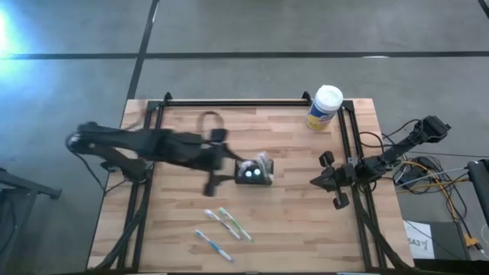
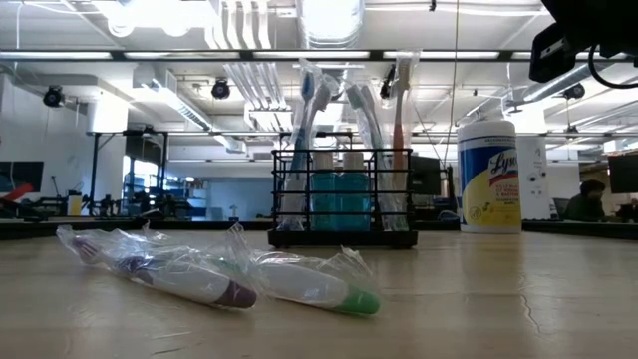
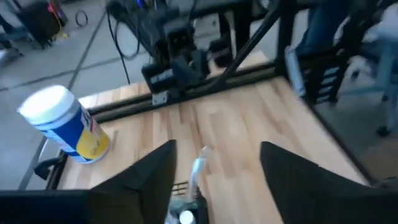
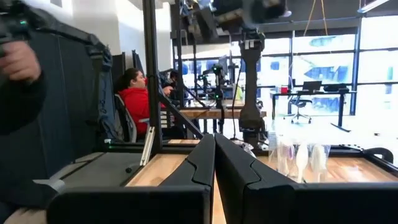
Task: Pick & Place toothbrushing station
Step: Put the green toothbrush into the black wire organizer
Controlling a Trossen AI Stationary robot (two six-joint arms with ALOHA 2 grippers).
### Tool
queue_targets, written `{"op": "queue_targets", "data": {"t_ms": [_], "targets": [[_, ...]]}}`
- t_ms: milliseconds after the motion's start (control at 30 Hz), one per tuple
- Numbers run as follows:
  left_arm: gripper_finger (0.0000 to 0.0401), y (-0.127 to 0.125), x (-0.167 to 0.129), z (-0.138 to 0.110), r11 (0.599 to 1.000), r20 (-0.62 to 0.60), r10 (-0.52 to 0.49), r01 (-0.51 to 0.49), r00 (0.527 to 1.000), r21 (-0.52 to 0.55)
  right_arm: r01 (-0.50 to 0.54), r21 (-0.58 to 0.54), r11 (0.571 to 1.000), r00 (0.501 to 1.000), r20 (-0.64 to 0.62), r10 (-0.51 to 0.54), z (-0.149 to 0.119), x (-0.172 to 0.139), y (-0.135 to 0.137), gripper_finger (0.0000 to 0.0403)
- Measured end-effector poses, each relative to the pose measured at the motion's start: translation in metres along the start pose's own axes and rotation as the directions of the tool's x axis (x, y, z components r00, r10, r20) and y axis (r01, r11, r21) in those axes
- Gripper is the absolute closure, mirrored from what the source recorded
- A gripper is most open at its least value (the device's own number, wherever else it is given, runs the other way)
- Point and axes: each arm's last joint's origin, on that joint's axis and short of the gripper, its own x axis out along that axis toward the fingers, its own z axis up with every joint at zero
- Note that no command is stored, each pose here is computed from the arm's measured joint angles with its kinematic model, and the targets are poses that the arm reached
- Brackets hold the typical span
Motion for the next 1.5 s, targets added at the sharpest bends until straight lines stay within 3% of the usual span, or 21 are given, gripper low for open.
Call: {"op": "queue_targets", "data": {"t_ms": [167,333,533,733,967,1167,1300,1500], "targets": [[0.0271,-0.007,-0.073,-0.017,0.997,0.078,0.037,-0.032,0.996,-0.071,0.000,0.000,1.000,1.000,0.000,0.000,0.000,0.000,0.000,0.0394],[0.0387,-0.019,-0.094,-0.081,0.987,0.085,-0.005,0.018,0.996,-0.158,-0.001,-0.064,0.998,1.000,-0.010,0.001,-0.002,0.001,0.000,0.0394],[0.0396,-0.033,-0.079,-0.152,0.974,0.205,-0.014,0.059,0.979,-0.217,0.002,-0.103,0.995,1.000,0.020,0.000,0.001,0.001,0.000,0.0394],[0.0395,-0.043,-0.060,-0.221,0.998,0.270,-0.002,0.020,0.963,-0.063,0.002,-0.082,0.997,1.000,0.032,0.001,0.002,0.001,0.000,0.0394],[0.0397,-0.046,-0.060,-0.273,0.997,0.372,0.018,0.012,0.928,-0.078,-0.006,-0.006,1.000,1.000,0.010,0.006,-0.001,0.002,0.001,0.0394],[0.0399,-0.043,-0.062,-0.294,0.991,0.383,0.061,-0.011,0.922,-0.133,0.082,-0.033,0.996,0.996,-0.037,-0.084,0.012,0.024,0.006,0.0394],[0.0393,-0.039,-0.064,-0.298,0.978,0.348,0.120,-0.049,0.930,-0.204,0.085,-0.083,0.993,0.969,-0.226,-0.102,0.033,0.061,0.019,0.0394],[0.0389,-0.038,-0.065,-0.297,0.967,0.351,0.162,-0.077,0.922,-0.244,0.117,-0.052,0.992,0.871,-0.475,-0.127,0.047,0.123,0.045,0.0394]]}}
